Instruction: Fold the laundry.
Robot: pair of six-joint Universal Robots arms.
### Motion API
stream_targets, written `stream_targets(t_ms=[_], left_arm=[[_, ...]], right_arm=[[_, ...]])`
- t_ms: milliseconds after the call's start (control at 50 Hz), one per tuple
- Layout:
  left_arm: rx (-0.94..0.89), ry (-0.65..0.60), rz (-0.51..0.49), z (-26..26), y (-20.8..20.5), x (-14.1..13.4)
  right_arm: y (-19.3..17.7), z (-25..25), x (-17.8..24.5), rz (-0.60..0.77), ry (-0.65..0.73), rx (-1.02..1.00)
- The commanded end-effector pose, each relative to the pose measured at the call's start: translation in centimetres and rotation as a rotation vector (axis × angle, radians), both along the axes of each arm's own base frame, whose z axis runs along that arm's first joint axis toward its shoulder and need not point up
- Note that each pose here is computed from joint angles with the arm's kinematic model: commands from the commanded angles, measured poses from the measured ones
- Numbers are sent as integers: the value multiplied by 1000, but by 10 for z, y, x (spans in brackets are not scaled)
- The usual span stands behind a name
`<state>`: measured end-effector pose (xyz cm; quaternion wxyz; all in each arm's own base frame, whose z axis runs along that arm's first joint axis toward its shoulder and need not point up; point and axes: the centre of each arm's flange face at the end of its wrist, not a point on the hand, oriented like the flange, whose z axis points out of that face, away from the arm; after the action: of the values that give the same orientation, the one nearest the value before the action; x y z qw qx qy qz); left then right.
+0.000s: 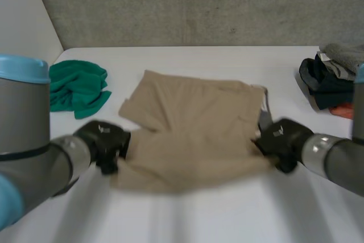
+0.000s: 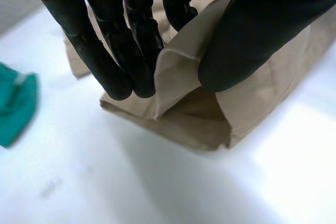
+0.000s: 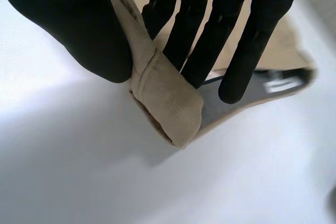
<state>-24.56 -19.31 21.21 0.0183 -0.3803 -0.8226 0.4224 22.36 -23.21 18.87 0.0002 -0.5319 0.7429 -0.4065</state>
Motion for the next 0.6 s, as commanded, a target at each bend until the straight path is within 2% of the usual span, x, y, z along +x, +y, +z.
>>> stream_targets(t_ms=[20, 80, 200, 280, 440, 520, 600], left_arm=[[122, -155, -175, 2, 44, 5], [42, -127, -172, 12, 33, -2], [-284, 36, -97, 40, -46, -41], [-426, 106, -66, 47, -94, -65], [-536, 102, 27, 24, -167, -93], [-620, 88, 63, 12, -193, -100], [-657, 102, 75, 1, -202, -106]], right_arm=[[25, 17, -13, 125, 128, 175], [15, 16, -6, 105, 98, 137], [-41, 18, 14, -76, -122, -23], [-73, 19, 21, -164, -203, -126], [-136, 1, 32, -247, -284, -354], [-162, -16, 36, -268, -305, -448], [-178, -32, 40, -279, -336, -519]])
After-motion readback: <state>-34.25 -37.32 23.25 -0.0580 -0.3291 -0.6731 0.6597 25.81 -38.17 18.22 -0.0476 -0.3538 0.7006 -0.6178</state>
